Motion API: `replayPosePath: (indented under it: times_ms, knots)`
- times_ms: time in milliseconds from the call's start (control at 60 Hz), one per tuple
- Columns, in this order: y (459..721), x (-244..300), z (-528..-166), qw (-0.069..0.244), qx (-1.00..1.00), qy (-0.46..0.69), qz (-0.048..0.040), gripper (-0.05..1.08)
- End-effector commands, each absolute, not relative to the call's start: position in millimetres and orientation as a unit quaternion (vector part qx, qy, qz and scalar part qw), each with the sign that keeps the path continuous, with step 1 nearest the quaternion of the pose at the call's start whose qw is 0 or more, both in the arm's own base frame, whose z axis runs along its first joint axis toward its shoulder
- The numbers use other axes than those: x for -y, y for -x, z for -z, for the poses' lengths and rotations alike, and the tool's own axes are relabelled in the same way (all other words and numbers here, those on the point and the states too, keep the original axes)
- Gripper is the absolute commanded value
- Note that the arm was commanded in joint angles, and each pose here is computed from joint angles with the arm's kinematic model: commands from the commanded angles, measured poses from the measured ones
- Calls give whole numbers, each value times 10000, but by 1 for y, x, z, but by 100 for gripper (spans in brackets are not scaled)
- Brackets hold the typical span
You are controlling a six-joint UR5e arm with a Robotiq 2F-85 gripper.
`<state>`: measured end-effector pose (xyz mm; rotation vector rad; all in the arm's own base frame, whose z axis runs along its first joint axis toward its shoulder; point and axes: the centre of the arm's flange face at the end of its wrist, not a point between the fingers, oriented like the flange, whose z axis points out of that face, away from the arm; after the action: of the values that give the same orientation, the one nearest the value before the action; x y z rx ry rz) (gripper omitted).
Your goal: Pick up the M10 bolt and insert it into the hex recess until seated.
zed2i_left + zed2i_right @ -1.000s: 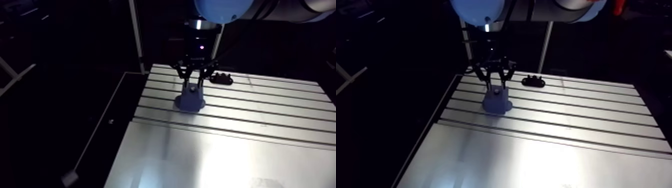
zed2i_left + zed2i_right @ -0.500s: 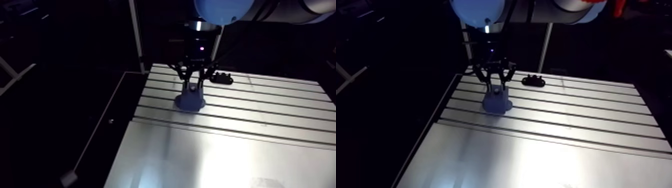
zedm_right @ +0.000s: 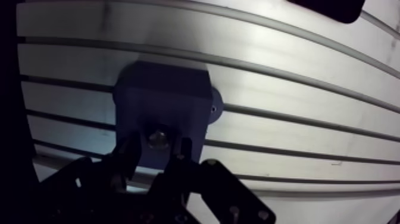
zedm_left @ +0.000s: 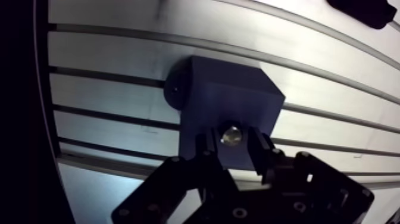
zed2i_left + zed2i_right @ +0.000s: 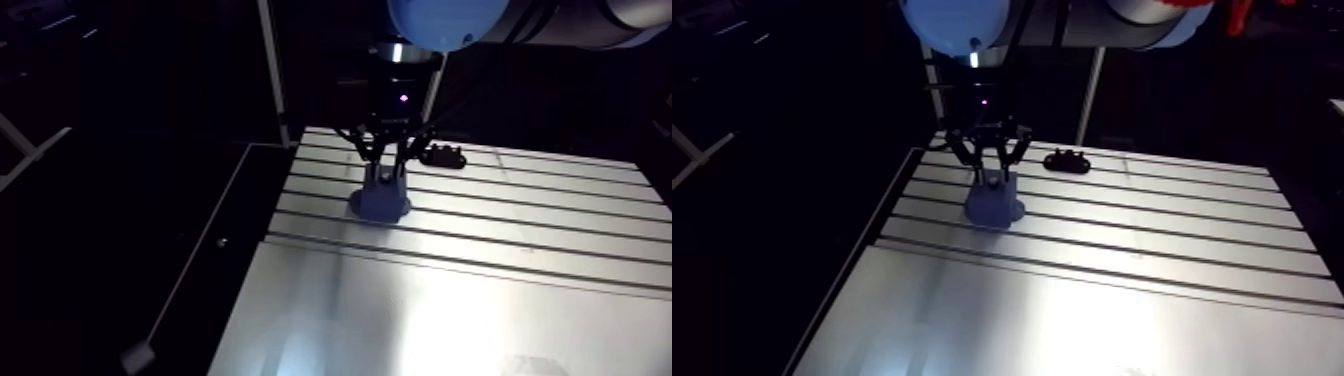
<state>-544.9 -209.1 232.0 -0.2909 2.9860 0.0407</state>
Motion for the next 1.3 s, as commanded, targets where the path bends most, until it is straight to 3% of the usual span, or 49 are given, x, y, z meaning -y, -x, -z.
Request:
replayPosePath:
  times_ms: [17,1300]
  knots:
    - [545,209,-231,711,-9927,967,-142,60]
    - [545,210,-231,712,-9923,1003,-140,67]
